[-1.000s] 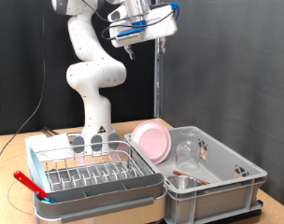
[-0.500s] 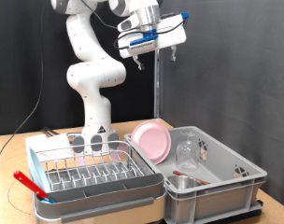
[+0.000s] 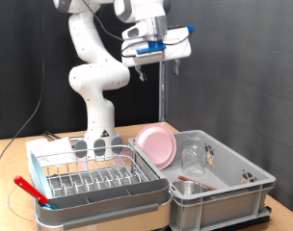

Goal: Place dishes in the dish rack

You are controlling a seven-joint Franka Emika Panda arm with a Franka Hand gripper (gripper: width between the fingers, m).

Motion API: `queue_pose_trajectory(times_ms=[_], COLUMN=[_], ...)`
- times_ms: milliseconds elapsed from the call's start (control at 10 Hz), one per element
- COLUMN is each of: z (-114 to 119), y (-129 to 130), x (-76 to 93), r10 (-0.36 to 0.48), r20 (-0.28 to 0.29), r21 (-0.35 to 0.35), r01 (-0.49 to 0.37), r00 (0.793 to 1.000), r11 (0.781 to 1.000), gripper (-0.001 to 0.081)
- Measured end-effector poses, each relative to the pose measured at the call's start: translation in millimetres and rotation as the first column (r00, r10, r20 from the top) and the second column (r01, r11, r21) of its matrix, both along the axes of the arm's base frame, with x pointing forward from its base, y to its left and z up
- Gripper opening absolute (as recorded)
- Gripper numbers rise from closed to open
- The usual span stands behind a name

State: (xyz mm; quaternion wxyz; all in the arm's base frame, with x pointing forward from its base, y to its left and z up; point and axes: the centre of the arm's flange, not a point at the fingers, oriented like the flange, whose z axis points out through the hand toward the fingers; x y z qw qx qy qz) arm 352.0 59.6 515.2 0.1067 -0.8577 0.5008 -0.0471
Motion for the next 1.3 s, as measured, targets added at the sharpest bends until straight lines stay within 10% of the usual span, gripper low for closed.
queue_pose_trajectory(times_ms=[300, 600, 900, 1000, 1100, 1300], z=[-19, -16, -11, -12, -13, -15], y=[7, 13, 12, 12, 15, 29], x=[11.0, 5.1, -2.5, -2.6, -5.0, -18.2], r10=[-0.044, 0.275, 0.585, 0.566, 0.634, 0.798], r20=[0.024, 0.027, 0.051, 0.052, 0.050, 0.043], r21=[0.044, 0.022, -0.030, -0.018, -0.022, -0.030], r01=[0.043, -0.276, -0.585, -0.566, -0.634, -0.798], r00=[0.999, 0.961, 0.809, 0.823, 0.772, 0.601], r11=[0.998, 0.961, 0.811, 0.824, 0.773, 0.602], gripper=[0.0808, 0.0808, 0.0808, 0.0808, 0.0808, 0.0808])
